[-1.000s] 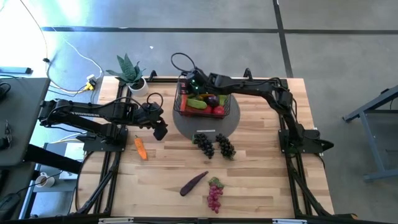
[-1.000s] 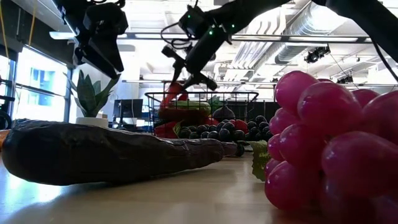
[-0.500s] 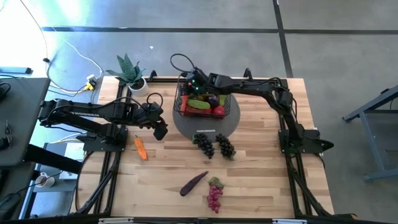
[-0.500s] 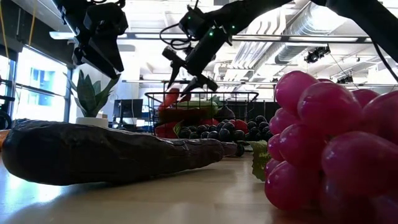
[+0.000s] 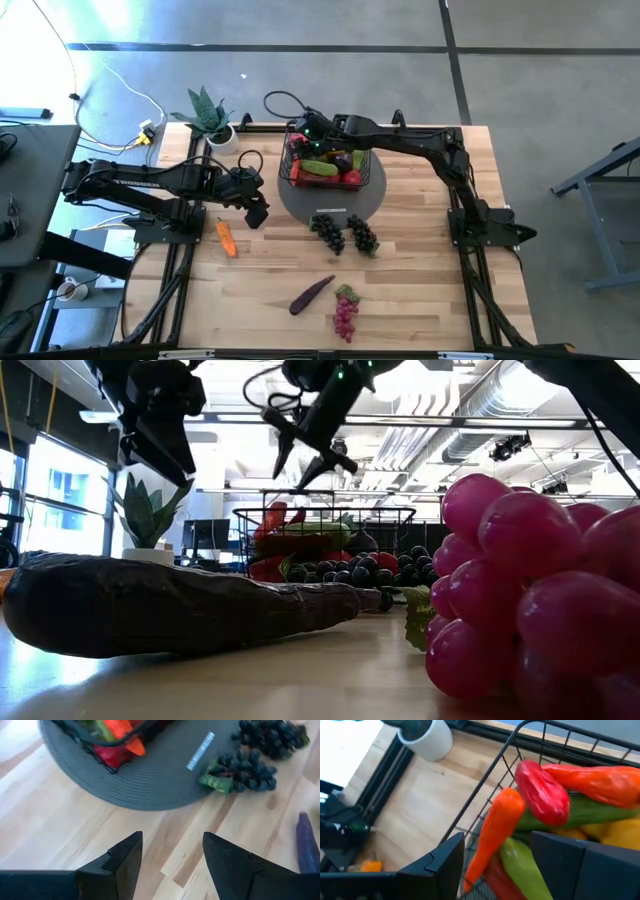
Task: Build produce basket
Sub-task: Put the purple eggplant into the wire basket
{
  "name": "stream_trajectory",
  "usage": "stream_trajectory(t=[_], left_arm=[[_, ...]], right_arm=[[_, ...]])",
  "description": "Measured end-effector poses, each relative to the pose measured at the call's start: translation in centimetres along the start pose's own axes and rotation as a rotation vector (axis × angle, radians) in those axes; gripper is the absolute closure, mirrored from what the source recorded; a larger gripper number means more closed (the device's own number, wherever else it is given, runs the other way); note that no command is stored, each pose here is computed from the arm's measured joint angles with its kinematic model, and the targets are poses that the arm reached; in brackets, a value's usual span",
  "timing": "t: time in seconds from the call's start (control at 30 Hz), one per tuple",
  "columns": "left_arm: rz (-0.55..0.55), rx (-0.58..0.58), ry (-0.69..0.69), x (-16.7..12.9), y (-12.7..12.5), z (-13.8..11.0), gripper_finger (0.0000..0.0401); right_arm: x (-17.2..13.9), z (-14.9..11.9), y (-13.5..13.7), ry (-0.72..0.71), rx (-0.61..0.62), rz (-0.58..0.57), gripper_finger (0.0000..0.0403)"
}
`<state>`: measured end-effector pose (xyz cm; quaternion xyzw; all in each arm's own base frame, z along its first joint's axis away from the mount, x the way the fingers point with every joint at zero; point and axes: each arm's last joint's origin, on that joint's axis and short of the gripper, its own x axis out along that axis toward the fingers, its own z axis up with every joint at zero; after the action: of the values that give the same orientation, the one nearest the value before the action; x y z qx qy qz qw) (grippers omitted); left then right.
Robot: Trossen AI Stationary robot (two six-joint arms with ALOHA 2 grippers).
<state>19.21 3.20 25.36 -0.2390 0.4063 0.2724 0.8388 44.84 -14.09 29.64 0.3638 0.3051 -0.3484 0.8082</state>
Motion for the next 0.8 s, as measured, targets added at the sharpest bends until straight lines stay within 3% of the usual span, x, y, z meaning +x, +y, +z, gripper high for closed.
stream_trajectory(t=[0.4, 0.6, 0.8], left_arm=[[-0.083, 0.132, 0.047, 0.0, -0.2, -0.2, 0.0182], [-0.125, 0.107, 0.073, 0.0, -0.3, -0.2, 0.0152], [-0.157, 0.112, 0.085, -0.2, -1.0, -0.6, 0.0149]], right_arm=[[-4.2, -2.4, 4.2, -0.028, 0.004, -0.025, 0.0194], [-6.5, -3.7, 6.4, -0.101, 0.026, -0.014, 0.0194], [-8.6, -3.9, 7.9, -0.167, 0.024, 0.023, 0.0194]])
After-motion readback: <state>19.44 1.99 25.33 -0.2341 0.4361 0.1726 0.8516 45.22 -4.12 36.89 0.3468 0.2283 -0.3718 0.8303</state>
